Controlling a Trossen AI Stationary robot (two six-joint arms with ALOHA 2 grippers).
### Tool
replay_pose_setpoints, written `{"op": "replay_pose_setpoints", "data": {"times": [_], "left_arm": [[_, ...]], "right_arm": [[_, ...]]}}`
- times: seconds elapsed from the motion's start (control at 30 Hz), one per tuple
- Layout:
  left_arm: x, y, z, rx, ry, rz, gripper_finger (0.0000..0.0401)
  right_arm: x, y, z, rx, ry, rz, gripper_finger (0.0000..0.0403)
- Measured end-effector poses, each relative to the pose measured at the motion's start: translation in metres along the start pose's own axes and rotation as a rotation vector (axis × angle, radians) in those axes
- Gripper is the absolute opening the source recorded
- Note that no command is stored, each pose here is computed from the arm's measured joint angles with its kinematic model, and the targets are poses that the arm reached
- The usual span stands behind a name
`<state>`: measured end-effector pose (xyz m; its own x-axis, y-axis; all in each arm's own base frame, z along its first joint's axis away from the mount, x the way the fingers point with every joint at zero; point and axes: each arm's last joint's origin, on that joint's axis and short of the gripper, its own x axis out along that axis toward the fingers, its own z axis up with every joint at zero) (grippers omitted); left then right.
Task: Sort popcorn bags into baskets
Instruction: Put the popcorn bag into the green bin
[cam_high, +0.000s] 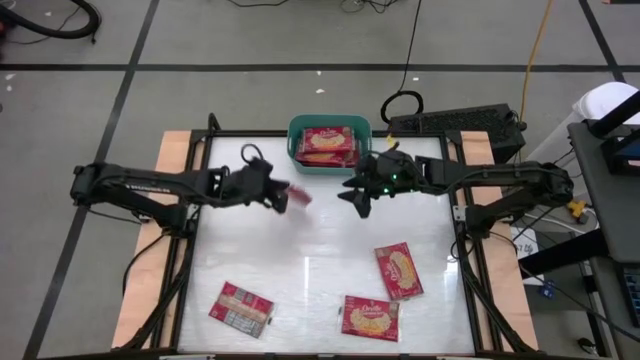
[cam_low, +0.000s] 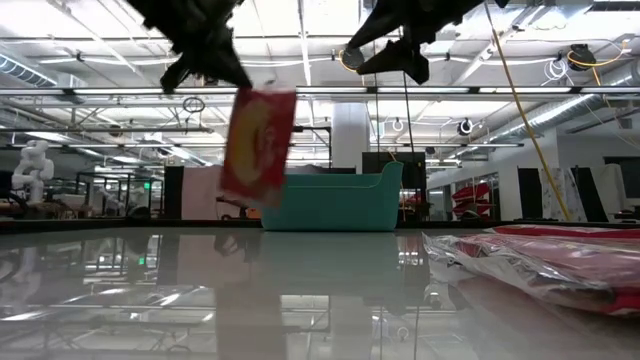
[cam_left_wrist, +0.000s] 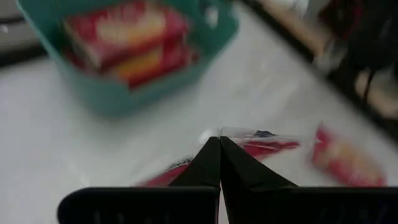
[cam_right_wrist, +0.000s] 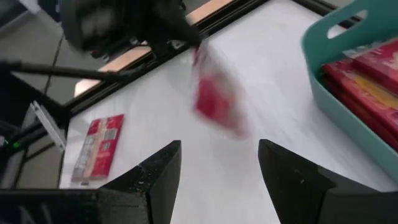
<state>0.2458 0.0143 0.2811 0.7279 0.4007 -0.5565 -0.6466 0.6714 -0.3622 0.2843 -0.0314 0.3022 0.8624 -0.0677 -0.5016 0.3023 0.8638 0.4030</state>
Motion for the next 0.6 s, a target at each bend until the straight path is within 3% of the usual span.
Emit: {"op": "replay_pose_setpoints", "data": {"times": [0.33, 0.6], "left_arm": [[-0.014, -0.013, 0.063, -0.197, -0.329, -0.127, 0.0000], [-0.031, -0.019, 0.095, -0.257, -0.469, -0.205, 0.0000]], "right_arm": [[0.000, 0.013, 0.002, -0.146, -0.113, -0.052, 0.0214], [0.001, 0.015, 0.013, -0.146, -0.256, -0.093, 0.0279]]}}
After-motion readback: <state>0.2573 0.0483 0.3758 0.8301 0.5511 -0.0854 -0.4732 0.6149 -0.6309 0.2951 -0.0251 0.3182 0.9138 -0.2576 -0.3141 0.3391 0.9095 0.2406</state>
